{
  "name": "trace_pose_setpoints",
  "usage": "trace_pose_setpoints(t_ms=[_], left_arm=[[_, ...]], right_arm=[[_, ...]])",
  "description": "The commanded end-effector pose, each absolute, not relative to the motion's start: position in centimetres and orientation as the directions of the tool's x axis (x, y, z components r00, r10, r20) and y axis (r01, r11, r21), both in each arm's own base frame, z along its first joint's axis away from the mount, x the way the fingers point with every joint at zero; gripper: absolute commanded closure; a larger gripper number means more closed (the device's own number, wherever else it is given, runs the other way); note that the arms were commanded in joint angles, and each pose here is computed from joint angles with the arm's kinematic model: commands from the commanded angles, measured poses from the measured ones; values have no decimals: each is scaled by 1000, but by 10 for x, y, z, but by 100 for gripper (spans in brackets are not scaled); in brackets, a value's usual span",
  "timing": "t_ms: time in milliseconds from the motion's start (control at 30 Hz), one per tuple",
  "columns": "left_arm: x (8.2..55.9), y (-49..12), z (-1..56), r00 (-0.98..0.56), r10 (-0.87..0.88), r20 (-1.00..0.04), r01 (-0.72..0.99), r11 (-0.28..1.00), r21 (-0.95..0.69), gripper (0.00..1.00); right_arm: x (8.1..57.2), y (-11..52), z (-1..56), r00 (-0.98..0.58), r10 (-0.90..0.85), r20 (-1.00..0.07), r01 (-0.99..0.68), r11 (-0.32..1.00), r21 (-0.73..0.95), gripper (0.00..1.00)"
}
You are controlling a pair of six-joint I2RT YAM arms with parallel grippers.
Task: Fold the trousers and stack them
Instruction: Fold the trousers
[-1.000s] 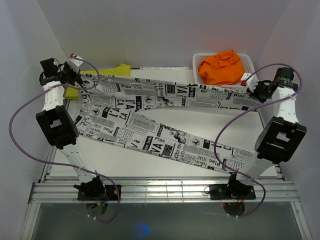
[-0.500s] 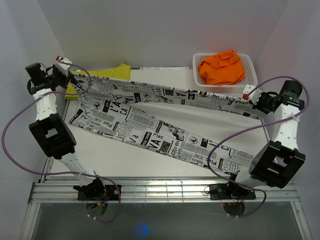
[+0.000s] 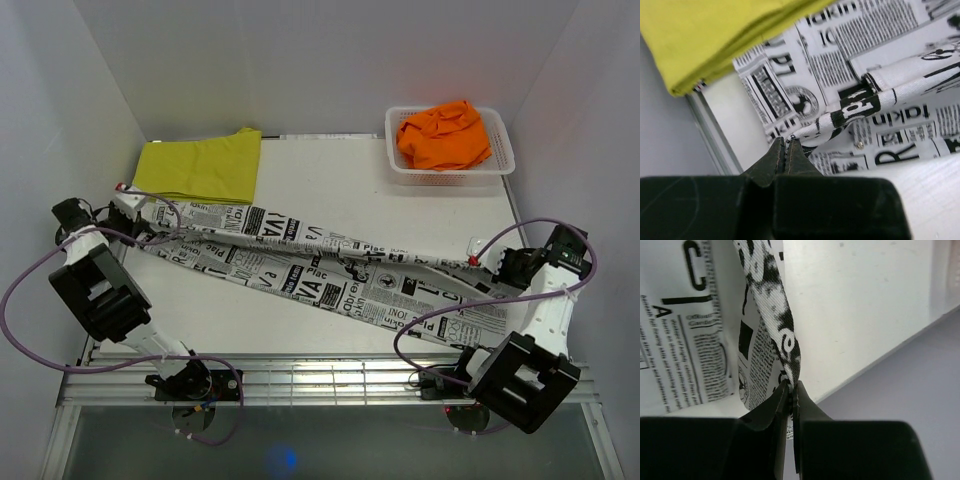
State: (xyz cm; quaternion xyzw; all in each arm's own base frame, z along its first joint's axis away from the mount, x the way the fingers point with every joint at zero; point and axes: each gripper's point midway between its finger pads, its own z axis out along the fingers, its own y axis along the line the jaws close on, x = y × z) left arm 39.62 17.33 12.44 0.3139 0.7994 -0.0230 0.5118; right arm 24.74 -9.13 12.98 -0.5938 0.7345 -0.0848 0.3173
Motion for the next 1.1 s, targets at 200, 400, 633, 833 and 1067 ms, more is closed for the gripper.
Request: trace_pose_setpoints(t_ms=[200, 400, 633, 833, 1067], left_arm=[[354, 188, 80, -316, 628, -711, 574, 724, 384, 100], [350, 194, 61, -353, 647, -676, 595, 713, 372, 100], [341, 196, 60, -402, 646, -649, 655, 698, 289, 59], [341, 174, 113, -322, 600, -732, 666, 693, 275, 14], [356, 156, 139, -360, 540, -761, 644, 734, 216, 14]], right_arm=[[195, -93, 75, -86, -970, -229, -896, 175, -408, 92], [175, -82, 51, -55, -974, -218, -919, 134, -370, 92], [165, -85, 47, -59, -982, -178, -927, 121, -356, 63], [183, -84, 93, -133, -954, -270, -900, 230, -370, 18], [187, -82, 120, -237, -904, -357, -897, 344, -277, 23]])
